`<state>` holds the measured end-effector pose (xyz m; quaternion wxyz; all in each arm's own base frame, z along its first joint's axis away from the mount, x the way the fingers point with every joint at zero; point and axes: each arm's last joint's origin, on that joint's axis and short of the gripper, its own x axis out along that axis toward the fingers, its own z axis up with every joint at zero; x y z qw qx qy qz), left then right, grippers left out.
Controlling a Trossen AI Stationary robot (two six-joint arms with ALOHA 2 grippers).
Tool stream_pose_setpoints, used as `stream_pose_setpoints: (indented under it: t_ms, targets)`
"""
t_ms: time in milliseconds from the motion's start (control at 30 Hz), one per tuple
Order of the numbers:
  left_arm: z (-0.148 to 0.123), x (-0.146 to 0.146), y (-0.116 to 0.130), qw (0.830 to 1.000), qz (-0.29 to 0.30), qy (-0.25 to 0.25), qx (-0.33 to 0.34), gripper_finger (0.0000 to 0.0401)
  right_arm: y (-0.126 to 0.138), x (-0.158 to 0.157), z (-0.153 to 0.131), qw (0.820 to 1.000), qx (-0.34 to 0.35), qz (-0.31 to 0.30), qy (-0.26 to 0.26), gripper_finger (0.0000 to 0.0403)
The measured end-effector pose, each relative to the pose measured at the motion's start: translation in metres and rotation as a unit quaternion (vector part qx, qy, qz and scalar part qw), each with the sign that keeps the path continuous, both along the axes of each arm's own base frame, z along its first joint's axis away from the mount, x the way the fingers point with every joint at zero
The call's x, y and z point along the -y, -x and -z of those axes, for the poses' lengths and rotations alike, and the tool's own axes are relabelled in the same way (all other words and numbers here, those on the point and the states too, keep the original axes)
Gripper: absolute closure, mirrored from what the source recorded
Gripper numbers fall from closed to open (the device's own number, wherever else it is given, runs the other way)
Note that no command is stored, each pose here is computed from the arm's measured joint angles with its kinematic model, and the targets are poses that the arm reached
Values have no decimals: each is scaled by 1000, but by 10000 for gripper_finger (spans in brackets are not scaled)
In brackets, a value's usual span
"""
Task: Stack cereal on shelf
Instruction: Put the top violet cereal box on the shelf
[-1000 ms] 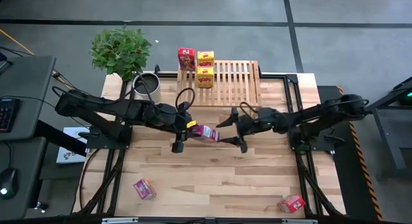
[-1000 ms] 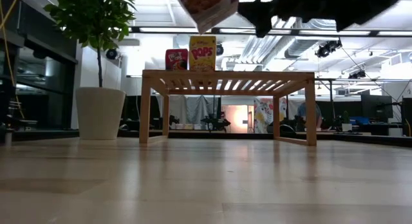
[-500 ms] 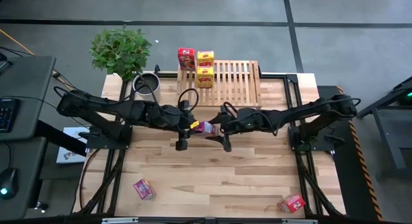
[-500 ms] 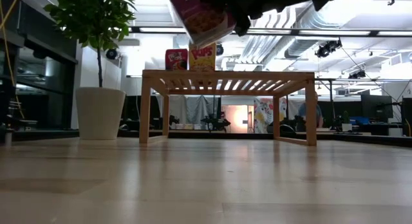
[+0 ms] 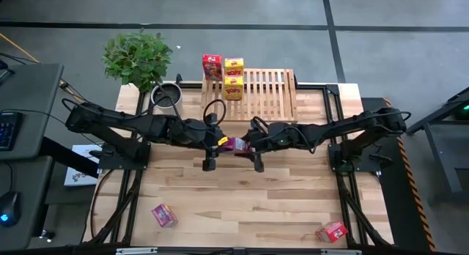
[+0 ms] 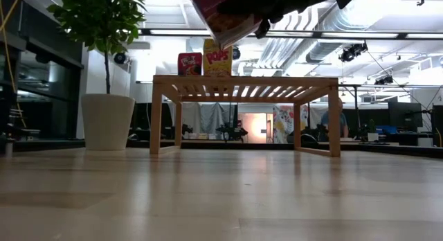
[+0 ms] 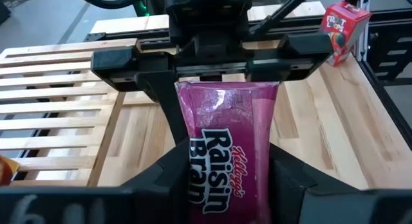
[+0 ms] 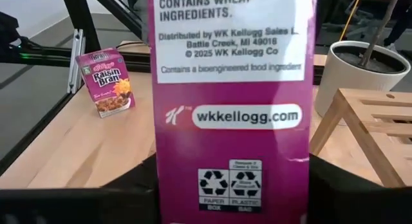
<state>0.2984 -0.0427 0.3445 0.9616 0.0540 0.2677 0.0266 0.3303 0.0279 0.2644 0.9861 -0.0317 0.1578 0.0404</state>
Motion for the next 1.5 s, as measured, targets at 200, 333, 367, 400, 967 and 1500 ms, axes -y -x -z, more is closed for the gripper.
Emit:
stream_pose_setpoints:
  t_ms: [200, 333, 367, 400, 967, 1500]
  targets:
    - [-1, -1, -1, 1000, -2, 1, 6, 227, 2, 0, -1, 999, -3, -11, 33, 268]
    - [-8, -4, 3, 1000, 1, 5, -8, 203, 10, 5, -5, 999, -26, -10, 41, 274]
    - [-11, -4, 4, 1000, 1, 9, -16, 198, 14, 6, -5, 998, -39, -10, 41, 269]
    - [-16, -4, 7, 1000, -2, 13, -21, 194, 18, 7, -5, 998, -56, -11, 42, 263]
    - [22, -26, 82, 970, -16, -9, 244, 194, 109, 56, -28, 991, -1, 103, 84, 262]
    - [65, -41, 100, 926, 35, -23, 376, 194, 117, 213, 5, 961, 201, 182, 50, 263]
